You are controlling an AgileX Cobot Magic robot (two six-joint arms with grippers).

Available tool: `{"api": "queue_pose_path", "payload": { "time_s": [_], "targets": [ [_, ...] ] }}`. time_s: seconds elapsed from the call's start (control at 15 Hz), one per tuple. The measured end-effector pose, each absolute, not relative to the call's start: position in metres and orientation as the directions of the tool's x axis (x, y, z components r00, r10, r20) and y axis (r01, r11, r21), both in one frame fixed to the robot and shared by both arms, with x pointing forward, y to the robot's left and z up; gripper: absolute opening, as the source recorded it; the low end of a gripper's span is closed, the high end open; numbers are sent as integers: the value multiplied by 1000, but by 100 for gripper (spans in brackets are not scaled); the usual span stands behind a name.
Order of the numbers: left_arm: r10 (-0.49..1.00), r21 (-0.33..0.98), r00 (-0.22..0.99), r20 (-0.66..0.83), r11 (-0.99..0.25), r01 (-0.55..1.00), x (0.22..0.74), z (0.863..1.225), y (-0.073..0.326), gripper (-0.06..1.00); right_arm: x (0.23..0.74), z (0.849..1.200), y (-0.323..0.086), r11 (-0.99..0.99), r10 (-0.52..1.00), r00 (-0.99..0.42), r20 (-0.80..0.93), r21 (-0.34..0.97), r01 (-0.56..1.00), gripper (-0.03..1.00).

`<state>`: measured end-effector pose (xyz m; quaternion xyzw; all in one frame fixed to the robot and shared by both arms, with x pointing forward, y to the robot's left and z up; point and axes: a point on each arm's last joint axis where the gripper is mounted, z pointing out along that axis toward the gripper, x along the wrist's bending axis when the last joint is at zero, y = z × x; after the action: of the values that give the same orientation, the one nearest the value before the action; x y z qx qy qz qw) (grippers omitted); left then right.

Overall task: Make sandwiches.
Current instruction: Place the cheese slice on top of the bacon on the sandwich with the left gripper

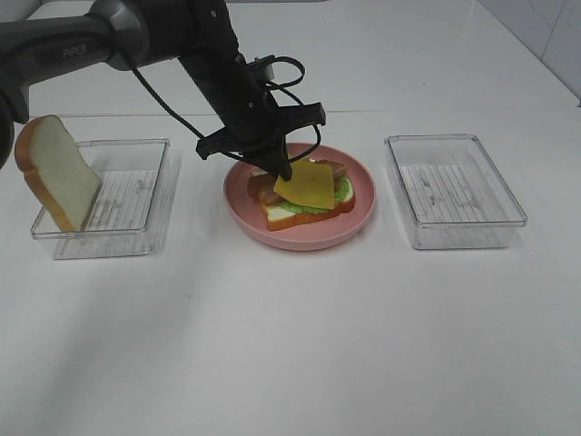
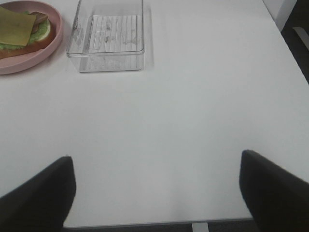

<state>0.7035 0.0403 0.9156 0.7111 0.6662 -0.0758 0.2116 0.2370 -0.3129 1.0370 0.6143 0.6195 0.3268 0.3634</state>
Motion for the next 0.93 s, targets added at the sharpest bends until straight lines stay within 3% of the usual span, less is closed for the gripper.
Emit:
{"api": "queue_pose_path", "payload": {
  "time_s": [0.13,0.2,0.27,0.33,0.4,0.47,0.67,0.93],
  "targets": [
    [915,200,101,-390,-23,980,704,913,40,1,237,1037,-313,32,999,19,-49,851,524,90],
    [915,201,104,-390,-25,979,704,913,39,9,237,1037,-313,32,999,19,-49,851,524,90],
    [914,208,110,-390,-28,978,704,913,38,22,237,1037,-313,32,999,19,-49,851,524,90],
    [912,224,122,-392,-34,974,704,913,36,42,237,1037,-313,32,999,19,-49,851,524,90],
    [911,229,137,-390,-49,972,703,913,35,71,237,1037,-313,32,999,19,-49,851,524,90],
    [910,231,149,-388,-61,971,703,914,35,87,237,1037,-313,32,999,19,-49,851,524,90],
    [905,249,206,-372,-116,962,704,932,34,98,237,1037,-313,32,999,19,-49,851,524,90],
    [911,341,288,-295,-181,923,710,982,38,99,237,1037,-313,32,999,19,-49,851,524,90]
  ]
}}
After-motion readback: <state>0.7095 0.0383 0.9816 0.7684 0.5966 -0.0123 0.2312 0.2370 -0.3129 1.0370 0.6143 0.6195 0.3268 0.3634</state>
